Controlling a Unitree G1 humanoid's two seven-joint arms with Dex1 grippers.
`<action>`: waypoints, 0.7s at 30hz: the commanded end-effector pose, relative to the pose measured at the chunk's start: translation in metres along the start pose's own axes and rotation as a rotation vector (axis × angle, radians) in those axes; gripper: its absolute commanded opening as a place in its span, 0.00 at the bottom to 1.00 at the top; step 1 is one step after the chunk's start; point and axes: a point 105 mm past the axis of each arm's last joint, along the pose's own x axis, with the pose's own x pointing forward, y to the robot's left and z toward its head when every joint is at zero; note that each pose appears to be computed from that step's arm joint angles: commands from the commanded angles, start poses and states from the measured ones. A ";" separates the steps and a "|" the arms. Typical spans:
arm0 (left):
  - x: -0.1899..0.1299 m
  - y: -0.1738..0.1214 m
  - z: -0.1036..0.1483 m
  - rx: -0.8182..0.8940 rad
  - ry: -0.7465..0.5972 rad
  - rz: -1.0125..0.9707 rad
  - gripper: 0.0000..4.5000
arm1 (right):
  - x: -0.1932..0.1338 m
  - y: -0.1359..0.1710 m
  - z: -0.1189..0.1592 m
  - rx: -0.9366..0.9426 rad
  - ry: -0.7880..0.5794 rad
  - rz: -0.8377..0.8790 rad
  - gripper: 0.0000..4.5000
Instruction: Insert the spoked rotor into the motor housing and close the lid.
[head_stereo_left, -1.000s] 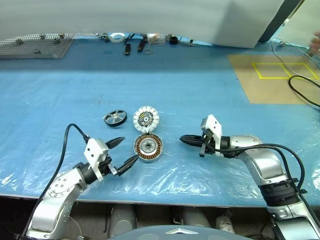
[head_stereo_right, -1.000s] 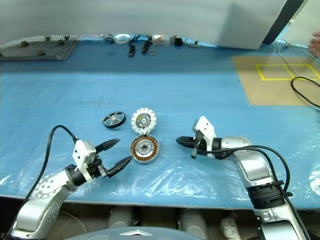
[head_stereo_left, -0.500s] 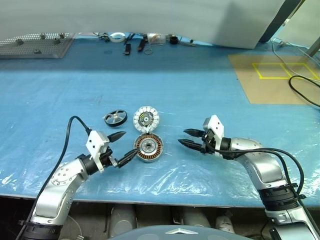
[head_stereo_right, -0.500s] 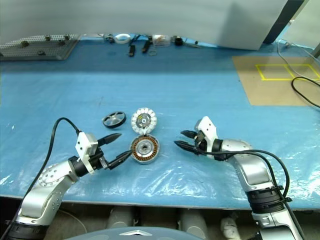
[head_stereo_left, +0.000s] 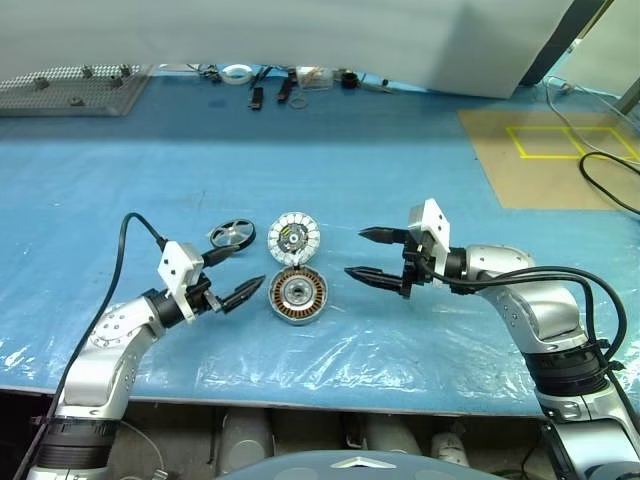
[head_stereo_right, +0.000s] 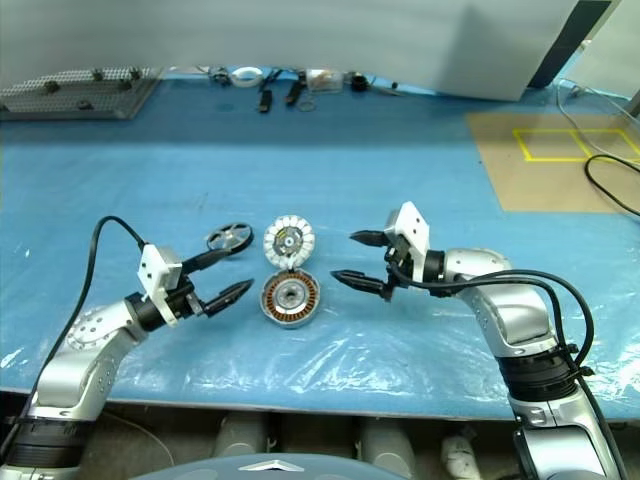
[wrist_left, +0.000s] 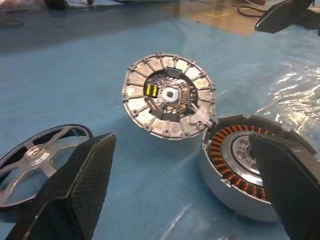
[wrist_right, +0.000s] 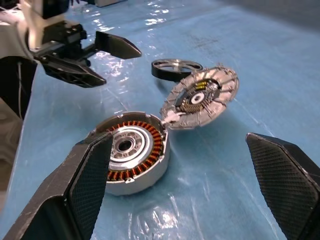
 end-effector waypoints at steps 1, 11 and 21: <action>-0.004 0.010 0.010 0.010 -0.038 0.027 1.00 | 0.001 0.007 0.017 -0.064 -0.035 0.050 0.99; -0.013 0.030 0.001 -0.270 -0.012 0.153 1.00 | 0.013 0.022 0.020 -0.116 -0.022 0.125 0.99; -0.008 0.039 -0.016 -0.659 0.025 0.238 1.00 | 0.019 0.023 0.015 -0.091 -0.021 0.113 0.99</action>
